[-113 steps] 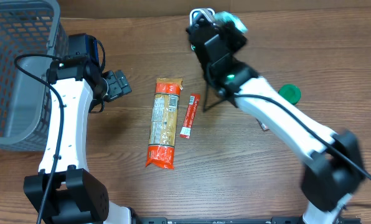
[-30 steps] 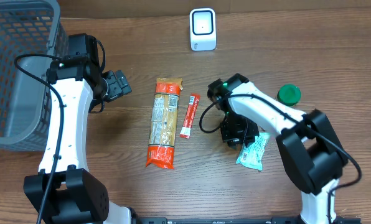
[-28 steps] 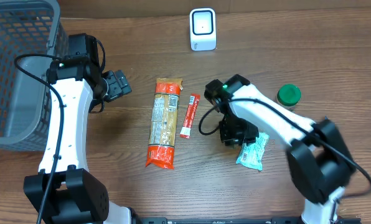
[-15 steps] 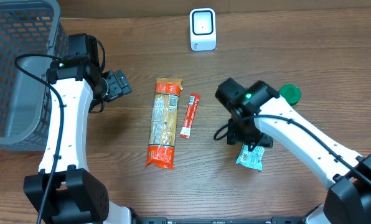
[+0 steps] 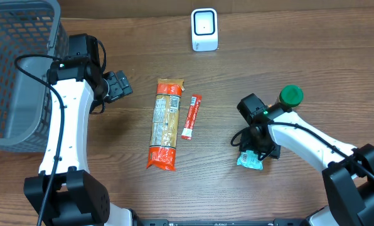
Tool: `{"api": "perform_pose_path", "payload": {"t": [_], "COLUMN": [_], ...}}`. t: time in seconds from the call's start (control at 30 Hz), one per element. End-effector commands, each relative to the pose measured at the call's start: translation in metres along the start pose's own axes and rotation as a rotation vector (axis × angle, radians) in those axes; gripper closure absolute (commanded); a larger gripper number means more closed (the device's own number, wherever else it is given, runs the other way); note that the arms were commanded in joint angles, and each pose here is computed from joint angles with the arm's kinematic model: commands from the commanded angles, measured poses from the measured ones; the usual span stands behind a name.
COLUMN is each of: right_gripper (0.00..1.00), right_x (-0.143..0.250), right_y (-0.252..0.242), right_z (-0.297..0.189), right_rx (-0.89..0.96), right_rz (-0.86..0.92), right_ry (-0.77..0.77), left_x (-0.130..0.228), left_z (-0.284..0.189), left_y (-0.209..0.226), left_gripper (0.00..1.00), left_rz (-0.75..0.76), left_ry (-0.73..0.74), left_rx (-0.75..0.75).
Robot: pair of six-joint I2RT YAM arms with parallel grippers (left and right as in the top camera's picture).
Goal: Scan the item barcode
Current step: 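Push the mint-green packet right toward the jar with the right gripper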
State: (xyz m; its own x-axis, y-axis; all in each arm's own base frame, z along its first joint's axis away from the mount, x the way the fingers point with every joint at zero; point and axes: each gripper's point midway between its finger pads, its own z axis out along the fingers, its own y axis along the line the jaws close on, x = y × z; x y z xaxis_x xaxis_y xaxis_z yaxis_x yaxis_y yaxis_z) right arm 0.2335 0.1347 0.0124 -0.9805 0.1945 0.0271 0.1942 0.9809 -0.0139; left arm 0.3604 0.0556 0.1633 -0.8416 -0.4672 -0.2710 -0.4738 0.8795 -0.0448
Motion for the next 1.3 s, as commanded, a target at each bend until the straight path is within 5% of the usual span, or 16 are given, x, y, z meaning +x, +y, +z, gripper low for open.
{"api": "perform_pose_path", "payload": {"t": [0.0, 0.23, 0.47, 0.57, 0.87, 1.0, 1.13, 1.27], "right_gripper": [0.39, 0.38, 0.36, 0.19, 0.16, 0.31, 0.66, 0.7], "right_x": [0.002, -0.025, -0.05, -0.061, -0.079, -0.062, -0.054, -0.055], "right_y": [-0.012, -0.008, 0.013, 0.008, 0.025, 0.05, 0.056, 0.057], "right_z": [0.005, 0.003, -0.002, -0.012, -0.053, -0.047, -0.038, -0.025], "right_rx": [0.05, 0.069, 0.001, 0.051, 0.02, -0.133, -0.168, -0.161], "right_rz": [-0.126, -0.301, -0.291, -0.283, -0.277, -0.3, -0.309, -0.313], "right_ry": [-0.014, -0.133, -0.248, -0.293, -0.339, -0.252, -0.202, -0.193], "left_x": [-0.006, -0.006, -0.006, -0.006, -0.006, -0.006, -0.006, -0.006], "left_z": [-0.009, -0.009, -0.009, -0.009, -0.009, -0.009, -0.009, -0.009], "left_y": [-0.001, -0.001, -0.001, -0.001, -0.001, -0.001, -0.001, -0.001], "left_gripper": [0.0, 0.0, 0.0, 0.0, 0.0, 0.0, 0.0, 0.0], "left_rz": [0.012, 0.011, 0.012, 0.012, 0.011, 0.012, 0.012, 0.011], "left_ry": [-0.033, -0.032, -0.032, -0.032, -0.032, -0.033, -0.032, -0.032], "left_rx": [0.003, 0.003, 0.003, 0.003, 0.003, 0.004, 0.003, 0.003]}}
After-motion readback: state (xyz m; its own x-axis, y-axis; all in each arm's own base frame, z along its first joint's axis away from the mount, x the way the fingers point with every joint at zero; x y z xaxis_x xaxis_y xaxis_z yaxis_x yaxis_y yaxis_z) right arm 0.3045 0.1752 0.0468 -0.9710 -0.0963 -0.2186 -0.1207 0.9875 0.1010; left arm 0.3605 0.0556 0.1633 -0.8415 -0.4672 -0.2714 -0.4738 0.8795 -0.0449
